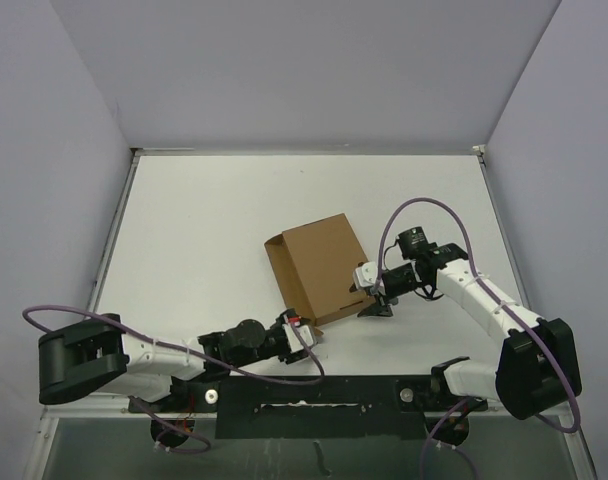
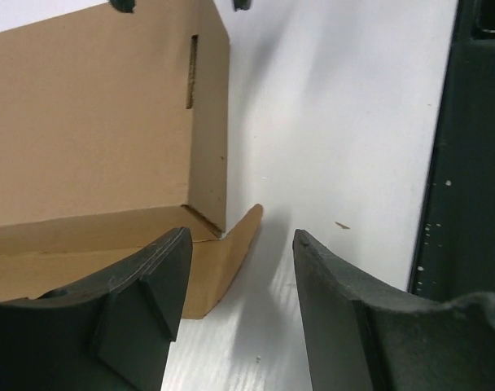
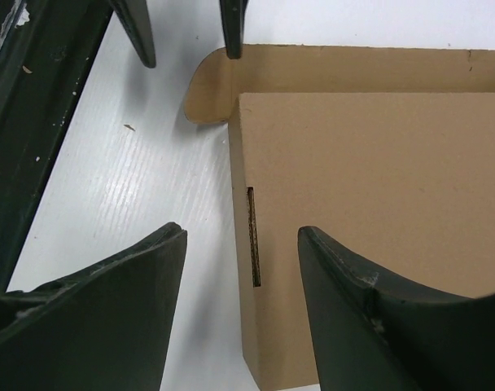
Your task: Fold the paper box
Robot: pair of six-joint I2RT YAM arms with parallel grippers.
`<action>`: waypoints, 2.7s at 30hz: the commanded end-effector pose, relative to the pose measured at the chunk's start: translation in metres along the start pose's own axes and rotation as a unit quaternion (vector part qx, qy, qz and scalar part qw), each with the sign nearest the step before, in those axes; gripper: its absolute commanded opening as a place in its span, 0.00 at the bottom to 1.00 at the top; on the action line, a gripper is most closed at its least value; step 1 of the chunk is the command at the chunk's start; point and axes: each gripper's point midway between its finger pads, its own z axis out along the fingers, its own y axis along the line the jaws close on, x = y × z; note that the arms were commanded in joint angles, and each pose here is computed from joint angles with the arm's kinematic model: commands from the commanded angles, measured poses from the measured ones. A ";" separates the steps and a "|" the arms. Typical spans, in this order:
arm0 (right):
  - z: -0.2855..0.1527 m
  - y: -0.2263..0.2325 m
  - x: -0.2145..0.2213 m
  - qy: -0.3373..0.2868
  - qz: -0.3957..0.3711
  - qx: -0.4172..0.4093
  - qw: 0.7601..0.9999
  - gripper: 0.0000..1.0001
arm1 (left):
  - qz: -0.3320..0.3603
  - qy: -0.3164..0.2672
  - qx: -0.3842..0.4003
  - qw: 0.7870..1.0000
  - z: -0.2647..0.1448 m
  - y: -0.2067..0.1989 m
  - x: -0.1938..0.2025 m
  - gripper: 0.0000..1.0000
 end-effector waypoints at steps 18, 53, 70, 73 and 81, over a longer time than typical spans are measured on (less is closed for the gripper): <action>-0.007 -0.015 -0.005 -0.019 -0.002 0.032 0.999 0.57 | -0.022 -0.002 0.022 1.000 0.022 0.008 0.000 0.42; -0.035 -0.061 0.006 -0.056 0.278 0.119 0.952 0.66 | -0.068 0.004 -0.004 0.998 0.034 0.013 0.006 0.15; -0.057 -0.089 0.055 -0.027 0.416 0.225 0.881 0.69 | -0.081 0.004 -0.021 0.996 0.031 0.018 0.008 0.10; -0.057 -0.090 0.064 -0.027 0.449 0.223 0.865 0.69 | -0.081 0.004 -0.022 0.996 0.031 0.018 0.009 0.09; -0.050 -0.086 0.078 -0.024 0.493 0.202 0.846 0.66 | -0.085 0.003 -0.023 0.996 0.032 0.019 0.010 0.08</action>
